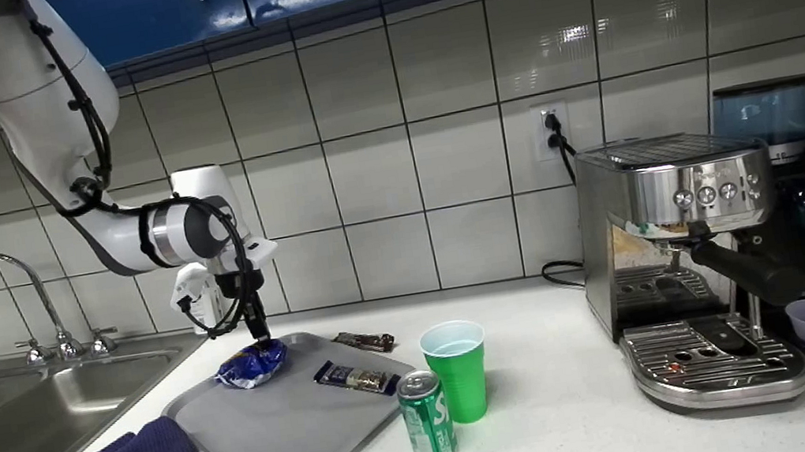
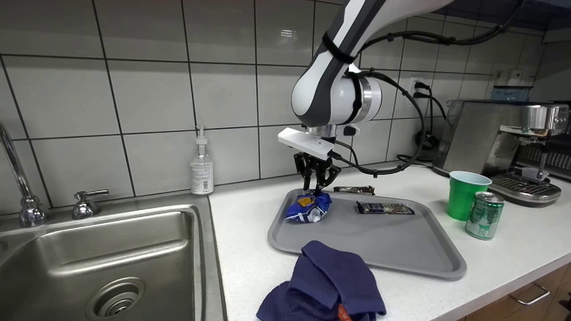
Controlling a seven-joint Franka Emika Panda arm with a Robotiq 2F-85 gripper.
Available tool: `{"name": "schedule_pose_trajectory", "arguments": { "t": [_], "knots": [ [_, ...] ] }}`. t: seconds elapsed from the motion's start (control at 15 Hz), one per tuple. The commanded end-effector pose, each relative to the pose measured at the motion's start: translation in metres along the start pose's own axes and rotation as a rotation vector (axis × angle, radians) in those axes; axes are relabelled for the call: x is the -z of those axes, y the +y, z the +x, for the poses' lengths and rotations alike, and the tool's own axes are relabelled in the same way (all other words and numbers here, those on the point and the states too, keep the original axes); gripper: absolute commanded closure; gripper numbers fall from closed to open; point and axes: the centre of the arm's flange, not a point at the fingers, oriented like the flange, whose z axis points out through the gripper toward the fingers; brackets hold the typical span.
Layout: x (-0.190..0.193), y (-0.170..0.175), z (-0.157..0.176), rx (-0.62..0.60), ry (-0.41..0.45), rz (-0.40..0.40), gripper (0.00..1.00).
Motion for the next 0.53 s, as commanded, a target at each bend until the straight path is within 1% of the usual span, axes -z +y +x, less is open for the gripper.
{"name": "schedule_pose_trajectory", "arguments": {
  "t": [0.0,0.2,0.27,0.47],
  "knots": [
    [0.024,0.015,-0.007,0.101,-0.021,0.020,0.30],
    [0.038,0.029,-0.018,0.193,-0.023,0.038,0.06],
    [0.041,0.034,-0.022,0.219,-0.024,0.043,0.01],
    [0.050,0.051,-0.036,0.303,-0.022,0.042,0.00]
  ]
}}
